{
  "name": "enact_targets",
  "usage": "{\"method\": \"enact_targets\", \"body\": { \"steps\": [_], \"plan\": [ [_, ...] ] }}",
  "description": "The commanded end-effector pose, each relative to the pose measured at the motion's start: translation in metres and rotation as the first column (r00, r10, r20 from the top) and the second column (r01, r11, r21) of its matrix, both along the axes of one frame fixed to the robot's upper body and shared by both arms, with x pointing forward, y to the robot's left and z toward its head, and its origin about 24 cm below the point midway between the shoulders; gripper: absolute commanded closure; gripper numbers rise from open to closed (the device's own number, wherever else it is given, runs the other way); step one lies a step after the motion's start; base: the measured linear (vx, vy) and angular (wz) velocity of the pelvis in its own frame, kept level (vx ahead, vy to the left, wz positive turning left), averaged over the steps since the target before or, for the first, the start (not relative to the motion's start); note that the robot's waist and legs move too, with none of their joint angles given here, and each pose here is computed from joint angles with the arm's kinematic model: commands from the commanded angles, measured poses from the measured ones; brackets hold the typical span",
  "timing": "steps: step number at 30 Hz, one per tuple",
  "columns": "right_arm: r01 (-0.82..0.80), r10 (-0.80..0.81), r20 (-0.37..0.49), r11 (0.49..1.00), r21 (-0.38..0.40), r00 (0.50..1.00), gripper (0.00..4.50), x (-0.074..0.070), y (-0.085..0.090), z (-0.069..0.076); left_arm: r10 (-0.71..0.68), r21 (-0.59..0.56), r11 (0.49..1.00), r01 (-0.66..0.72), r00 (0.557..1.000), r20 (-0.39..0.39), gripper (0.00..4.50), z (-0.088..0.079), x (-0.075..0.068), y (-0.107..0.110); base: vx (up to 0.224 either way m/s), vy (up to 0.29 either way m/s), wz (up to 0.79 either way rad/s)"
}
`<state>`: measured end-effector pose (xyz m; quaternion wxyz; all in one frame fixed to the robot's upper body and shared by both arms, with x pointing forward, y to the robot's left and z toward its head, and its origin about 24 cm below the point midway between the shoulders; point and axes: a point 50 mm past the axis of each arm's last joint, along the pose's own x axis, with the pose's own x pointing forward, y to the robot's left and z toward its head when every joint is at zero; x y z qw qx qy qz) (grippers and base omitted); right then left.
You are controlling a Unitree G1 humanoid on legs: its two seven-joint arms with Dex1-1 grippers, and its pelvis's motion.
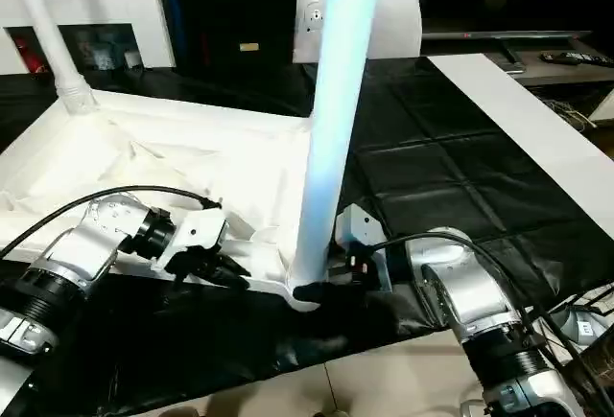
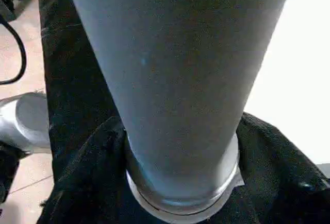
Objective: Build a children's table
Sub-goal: Rotate leg to tighten
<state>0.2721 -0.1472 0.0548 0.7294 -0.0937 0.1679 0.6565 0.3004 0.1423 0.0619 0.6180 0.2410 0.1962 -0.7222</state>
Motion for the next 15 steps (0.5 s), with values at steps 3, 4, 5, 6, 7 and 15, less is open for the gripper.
{"method": "enact_targets", "body": {
  "steps": [3,4,5,6,7,15],
  "plan": [
    [0.047,-0.04,-0.07,0.994,0.099,0.997,1.77,-0.005,0.014,0.001,0.074,-0.059,0.996,-0.072,0.997,0.031,4.5,0.011,0.007,-0.017,0.0,0.0,0.0],
    [0.047,-0.04,-0.07,0.994,0.099,0.997,1.78,-0.005,0.014,0.001,0.074,-0.059,0.996,-0.072,0.997,0.031,4.5,0.011,0.007,-0.017,0.0,0.0,0.0],
    [0.11,-0.1,-0.086,0.987,0.119,0.991,1.78,-0.005,0.022,-0.002,0.158,-0.107,0.982,-0.154,0.987,0.031,4.5,0.013,0.011,-0.024,0.0,0.0,0.0],
    [0.147,-0.136,-0.094,0.981,0.126,0.986,1.78,-0.005,0.027,-0.003,0.205,-0.136,0.971,-0.199,0.978,0.027,4.5,0.015,0.012,-0.028,0.0,0.0,0.0],
    [0.153,-0.141,-0.095,0.98,0.127,0.985,1.78,-0.005,0.028,-0.004,0.212,-0.14,0.969,-0.206,0.977,0.026,4.5,0.015,0.013,-0.028,0.0,0.0,0.0],
    [0.49,-0.476,-0.129,0.862,0.125,0.87,1.81,0.01,0.089,-0.017,0.548,-0.25,0.81,-0.53,0.837,0.0,4.5,0.015,0.02,-0.069,0.0,0.0,0.0]
  ]
}}
